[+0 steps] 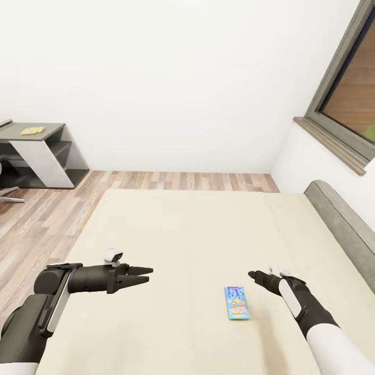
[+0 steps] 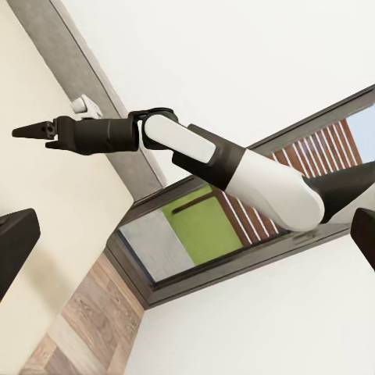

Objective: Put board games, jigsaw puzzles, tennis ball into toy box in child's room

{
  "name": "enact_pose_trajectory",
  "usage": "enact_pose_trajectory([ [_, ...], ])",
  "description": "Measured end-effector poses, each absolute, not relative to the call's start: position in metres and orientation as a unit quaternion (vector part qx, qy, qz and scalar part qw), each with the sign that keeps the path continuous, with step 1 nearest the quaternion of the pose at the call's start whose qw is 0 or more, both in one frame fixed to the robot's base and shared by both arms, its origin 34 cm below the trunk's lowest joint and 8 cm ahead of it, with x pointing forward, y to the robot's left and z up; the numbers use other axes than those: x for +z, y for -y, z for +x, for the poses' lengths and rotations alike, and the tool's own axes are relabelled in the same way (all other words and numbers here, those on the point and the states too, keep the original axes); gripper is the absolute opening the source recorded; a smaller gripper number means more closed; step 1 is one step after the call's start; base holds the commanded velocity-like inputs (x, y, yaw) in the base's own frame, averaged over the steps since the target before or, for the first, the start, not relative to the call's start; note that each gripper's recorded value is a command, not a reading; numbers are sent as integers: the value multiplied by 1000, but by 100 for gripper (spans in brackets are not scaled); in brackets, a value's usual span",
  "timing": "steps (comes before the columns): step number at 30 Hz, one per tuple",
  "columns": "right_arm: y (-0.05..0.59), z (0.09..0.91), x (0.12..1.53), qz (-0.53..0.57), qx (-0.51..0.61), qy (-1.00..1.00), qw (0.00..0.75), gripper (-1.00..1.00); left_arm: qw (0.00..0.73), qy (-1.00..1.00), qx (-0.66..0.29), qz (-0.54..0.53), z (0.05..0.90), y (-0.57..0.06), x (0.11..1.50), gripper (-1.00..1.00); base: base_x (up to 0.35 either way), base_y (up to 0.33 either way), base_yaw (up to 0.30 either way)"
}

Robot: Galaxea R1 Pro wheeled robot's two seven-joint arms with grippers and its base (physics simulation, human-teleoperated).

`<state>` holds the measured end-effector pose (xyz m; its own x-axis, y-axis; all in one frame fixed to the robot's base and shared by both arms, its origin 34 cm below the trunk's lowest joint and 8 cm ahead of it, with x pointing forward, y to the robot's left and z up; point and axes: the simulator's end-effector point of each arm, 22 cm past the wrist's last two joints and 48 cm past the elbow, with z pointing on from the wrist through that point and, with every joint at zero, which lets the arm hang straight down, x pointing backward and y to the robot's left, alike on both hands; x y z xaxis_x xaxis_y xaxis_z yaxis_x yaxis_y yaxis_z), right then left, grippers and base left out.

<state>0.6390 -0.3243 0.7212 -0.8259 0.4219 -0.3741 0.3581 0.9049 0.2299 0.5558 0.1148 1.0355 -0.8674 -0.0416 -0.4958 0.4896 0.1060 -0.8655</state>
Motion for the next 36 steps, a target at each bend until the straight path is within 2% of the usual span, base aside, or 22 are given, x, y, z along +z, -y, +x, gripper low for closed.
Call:
enact_pose_trajectory([
  [9, 324, 639, 721, 205, 75, -953, 212, 100, 204, -715, -650, 156, 556, -115, 1035, 100, 0, -128, 0],
  [26, 311, 637, 719, 200, 82, -954, 206, 100, 206, -716, -648, 156, 557, -117, 1035, 100, 0, -4, 0],
  [29, 304, 631, 717, 197, 87, -959, 186, 100, 206, -716, -648, 156, 557, -117, 1035, 100, 0, 0, 0],
  [33, 275, 618, 718, 188, 114, -968, 118, 100, 205, -716, -649, 156, 556, -116, 1035, 100, 0, 0, 0],
  [36, 253, 628, 726, 179, 131, -970, 103, 100, 205, -716, -649, 156, 556, -116, 1035, 100, 0, 0, 0],
])
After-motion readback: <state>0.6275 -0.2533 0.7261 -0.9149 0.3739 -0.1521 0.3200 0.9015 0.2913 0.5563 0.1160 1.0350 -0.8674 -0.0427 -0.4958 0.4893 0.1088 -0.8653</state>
